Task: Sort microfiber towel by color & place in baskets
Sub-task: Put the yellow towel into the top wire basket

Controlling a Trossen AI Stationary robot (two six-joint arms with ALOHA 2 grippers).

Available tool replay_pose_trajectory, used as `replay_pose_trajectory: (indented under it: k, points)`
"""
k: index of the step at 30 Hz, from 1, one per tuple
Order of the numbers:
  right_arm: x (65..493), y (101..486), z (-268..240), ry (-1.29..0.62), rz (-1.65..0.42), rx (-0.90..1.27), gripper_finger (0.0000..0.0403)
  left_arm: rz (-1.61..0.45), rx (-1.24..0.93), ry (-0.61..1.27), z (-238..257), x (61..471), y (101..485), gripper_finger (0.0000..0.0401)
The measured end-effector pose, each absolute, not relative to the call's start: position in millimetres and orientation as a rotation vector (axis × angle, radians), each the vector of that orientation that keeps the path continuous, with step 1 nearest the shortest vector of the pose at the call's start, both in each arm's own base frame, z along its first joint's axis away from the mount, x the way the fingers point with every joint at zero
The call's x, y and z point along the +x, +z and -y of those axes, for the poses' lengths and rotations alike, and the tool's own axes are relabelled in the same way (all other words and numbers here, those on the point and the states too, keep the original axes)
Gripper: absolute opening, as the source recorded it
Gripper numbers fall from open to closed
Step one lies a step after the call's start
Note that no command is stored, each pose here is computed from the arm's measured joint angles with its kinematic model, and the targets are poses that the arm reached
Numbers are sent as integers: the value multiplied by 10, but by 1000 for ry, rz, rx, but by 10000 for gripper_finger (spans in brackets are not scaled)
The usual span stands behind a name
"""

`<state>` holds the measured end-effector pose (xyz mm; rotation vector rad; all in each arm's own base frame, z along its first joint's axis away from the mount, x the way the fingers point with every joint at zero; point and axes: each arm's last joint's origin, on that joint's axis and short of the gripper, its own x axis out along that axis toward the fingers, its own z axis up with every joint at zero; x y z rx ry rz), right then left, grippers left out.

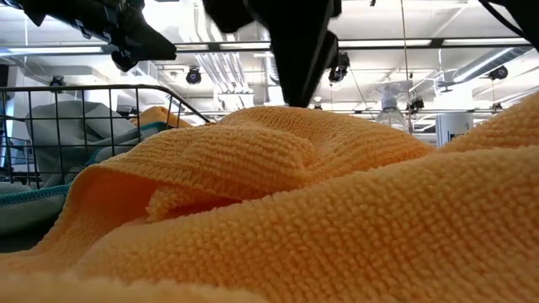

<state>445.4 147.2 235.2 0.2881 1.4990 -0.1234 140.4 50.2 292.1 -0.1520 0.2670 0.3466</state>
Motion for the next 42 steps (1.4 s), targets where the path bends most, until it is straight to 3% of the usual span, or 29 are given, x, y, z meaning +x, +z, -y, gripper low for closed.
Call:
replay_pose_trajectory:
  k: [10,22,32,42]
  points:
    - [4553,1978,-1616,-271,-1526,431,109,-270,-113,335,-495,1405,2934,84]
    - [4605,1956,-1563,-371,-1477,522,119,-275,-87,332,-495,1405,2933,84]
    - [4608,1986,-1768,-173,-1535,668,179,-301,-89,332,-493,1398,2909,84]
    - [4574,2018,-2057,44,-1533,671,188,-327,-155,342,-490,1391,2875,84]
